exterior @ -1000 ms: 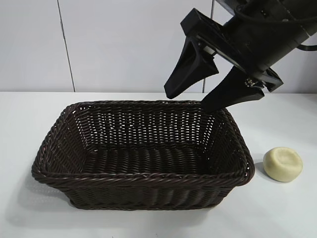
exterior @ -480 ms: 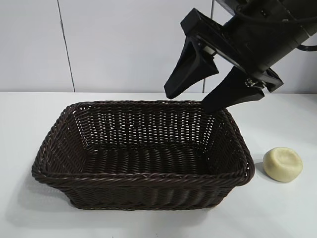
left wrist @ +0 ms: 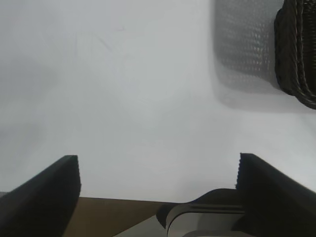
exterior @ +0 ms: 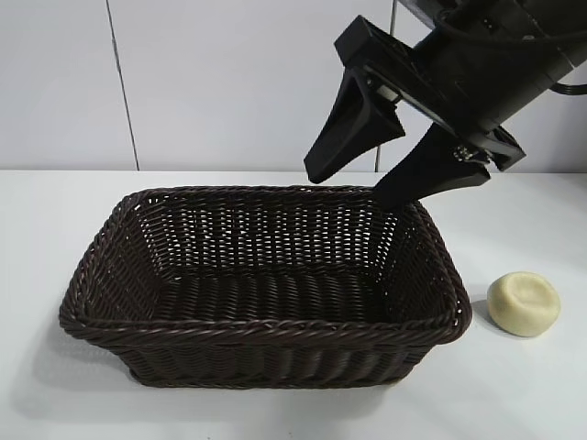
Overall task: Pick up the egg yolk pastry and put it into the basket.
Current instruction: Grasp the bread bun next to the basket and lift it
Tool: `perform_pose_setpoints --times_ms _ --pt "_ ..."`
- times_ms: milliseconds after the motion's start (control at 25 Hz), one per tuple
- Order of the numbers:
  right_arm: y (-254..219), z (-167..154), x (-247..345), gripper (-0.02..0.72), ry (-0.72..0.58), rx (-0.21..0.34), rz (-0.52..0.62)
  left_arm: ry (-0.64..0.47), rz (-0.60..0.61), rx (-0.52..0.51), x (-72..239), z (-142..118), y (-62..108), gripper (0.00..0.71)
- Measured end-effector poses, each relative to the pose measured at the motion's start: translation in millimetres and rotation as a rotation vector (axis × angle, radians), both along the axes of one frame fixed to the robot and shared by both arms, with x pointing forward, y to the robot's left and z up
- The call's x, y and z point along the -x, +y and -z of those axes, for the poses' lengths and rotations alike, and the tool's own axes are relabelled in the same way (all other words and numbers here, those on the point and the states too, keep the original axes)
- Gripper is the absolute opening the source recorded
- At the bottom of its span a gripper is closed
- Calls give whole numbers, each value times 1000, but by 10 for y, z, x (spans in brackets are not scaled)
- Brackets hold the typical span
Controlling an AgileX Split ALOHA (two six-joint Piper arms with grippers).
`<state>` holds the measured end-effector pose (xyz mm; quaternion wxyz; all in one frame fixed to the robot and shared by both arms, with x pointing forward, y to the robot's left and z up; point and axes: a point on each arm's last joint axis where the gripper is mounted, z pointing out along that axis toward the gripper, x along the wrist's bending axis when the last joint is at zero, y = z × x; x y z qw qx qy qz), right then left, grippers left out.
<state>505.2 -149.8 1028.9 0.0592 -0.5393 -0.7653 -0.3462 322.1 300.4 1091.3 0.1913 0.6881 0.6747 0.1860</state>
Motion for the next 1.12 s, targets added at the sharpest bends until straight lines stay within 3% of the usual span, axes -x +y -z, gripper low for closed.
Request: perform_pose_setpoints --times_ms 320,520,960,1120 --pt "-1 1 1 519 0 2 -2 -49 0 1 475 473 -3 624" --pt "-1 1 1 519 0 2 -2 -213 0 0 551 498 -3 624" --pt "-2 -1 -7 519 -7 2 4 -231 -1 0 538 526 -2 624" --pt "-4 -3 -15 519 -14 2 9 -288 -1 0 618 513 -3 624"
